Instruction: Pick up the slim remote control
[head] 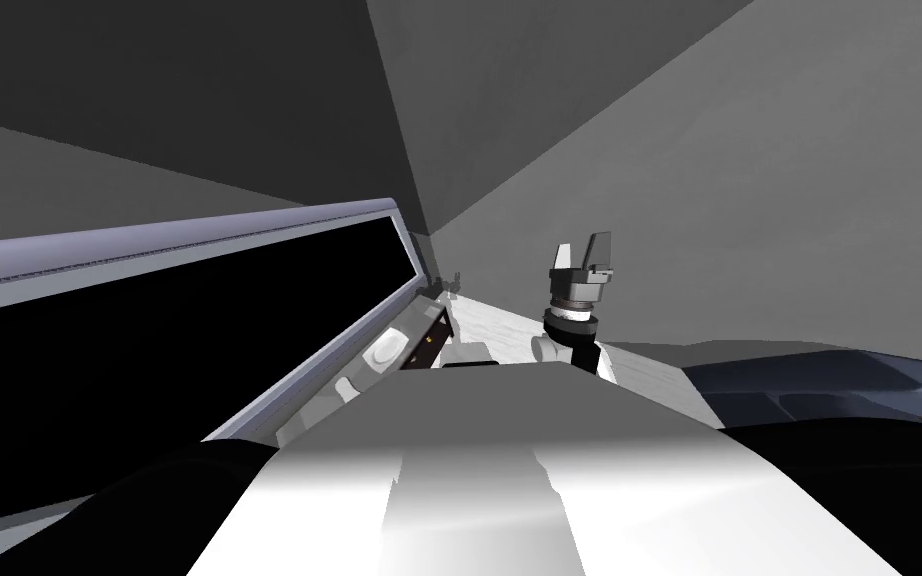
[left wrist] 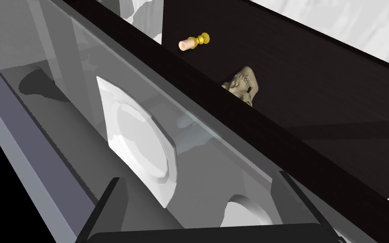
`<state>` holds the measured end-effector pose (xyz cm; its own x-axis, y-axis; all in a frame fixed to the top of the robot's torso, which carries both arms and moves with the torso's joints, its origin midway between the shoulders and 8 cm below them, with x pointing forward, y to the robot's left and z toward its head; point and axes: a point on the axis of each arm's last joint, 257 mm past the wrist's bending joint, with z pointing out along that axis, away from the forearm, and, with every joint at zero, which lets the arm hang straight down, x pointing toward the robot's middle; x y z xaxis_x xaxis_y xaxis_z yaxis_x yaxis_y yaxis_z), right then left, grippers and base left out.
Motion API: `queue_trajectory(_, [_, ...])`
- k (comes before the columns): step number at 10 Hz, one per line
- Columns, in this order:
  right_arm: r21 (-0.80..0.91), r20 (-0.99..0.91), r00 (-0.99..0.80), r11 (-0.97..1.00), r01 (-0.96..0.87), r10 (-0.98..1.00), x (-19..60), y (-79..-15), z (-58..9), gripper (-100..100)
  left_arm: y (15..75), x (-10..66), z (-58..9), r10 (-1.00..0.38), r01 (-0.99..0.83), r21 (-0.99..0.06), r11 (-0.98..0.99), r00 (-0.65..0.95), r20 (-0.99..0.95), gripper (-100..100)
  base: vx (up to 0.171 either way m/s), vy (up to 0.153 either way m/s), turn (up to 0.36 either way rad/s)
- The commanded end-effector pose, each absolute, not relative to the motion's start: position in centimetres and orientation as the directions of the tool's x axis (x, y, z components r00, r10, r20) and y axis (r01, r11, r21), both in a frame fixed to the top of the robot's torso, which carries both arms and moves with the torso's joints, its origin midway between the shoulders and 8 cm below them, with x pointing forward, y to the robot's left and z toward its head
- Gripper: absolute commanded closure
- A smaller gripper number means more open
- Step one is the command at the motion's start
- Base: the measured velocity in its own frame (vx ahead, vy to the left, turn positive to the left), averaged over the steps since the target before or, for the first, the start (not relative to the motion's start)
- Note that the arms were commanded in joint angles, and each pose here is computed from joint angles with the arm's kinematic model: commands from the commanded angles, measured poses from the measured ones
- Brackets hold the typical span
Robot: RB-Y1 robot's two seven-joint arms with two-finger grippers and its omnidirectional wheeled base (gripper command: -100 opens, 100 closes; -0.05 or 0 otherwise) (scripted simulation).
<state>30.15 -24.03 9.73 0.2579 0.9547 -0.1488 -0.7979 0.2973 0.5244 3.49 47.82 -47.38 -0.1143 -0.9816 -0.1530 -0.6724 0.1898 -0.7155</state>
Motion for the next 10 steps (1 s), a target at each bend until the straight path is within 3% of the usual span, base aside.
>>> queue_trajectory(1, [0.524,-0.149,0.258,0.297,-0.798,0.955,30.2,-24.0,9.7,0,48.6,1.5,-48.6,-0.984,-0.721,-0.670,0.176,-0.102,-0.149,-100,0.068,0.072,-0.249])
queue_trajectory(7, [0.524,-0.149,0.258,0.297,-0.798,0.955,30.2,-24.0,9.7,0,50.0,-7.7,-51.7,-0.988,-0.867,-0.480,0.130,-0.074,-0.135,-100,0.052,0.060,-0.240])
queue_trajectory(9, [0.524,-0.149,0.258,0.297,-0.798,0.955,30.2,-24.0,9.7,0,50.4,-13.2,-53.0,-0.990,-0.929,-0.357,0.101,-0.057,-0.133,-100,0.061,0.091,-0.416])
queue_trajectory(10, [0.524,-0.149,0.258,0.297,-0.798,0.955,30.2,-24.0,9.7,0,50.4,-13.2,-53.0,-0.990,-0.929,-0.357,0.101,-0.057,-0.133,-100,0.042,0.112,-0.123])
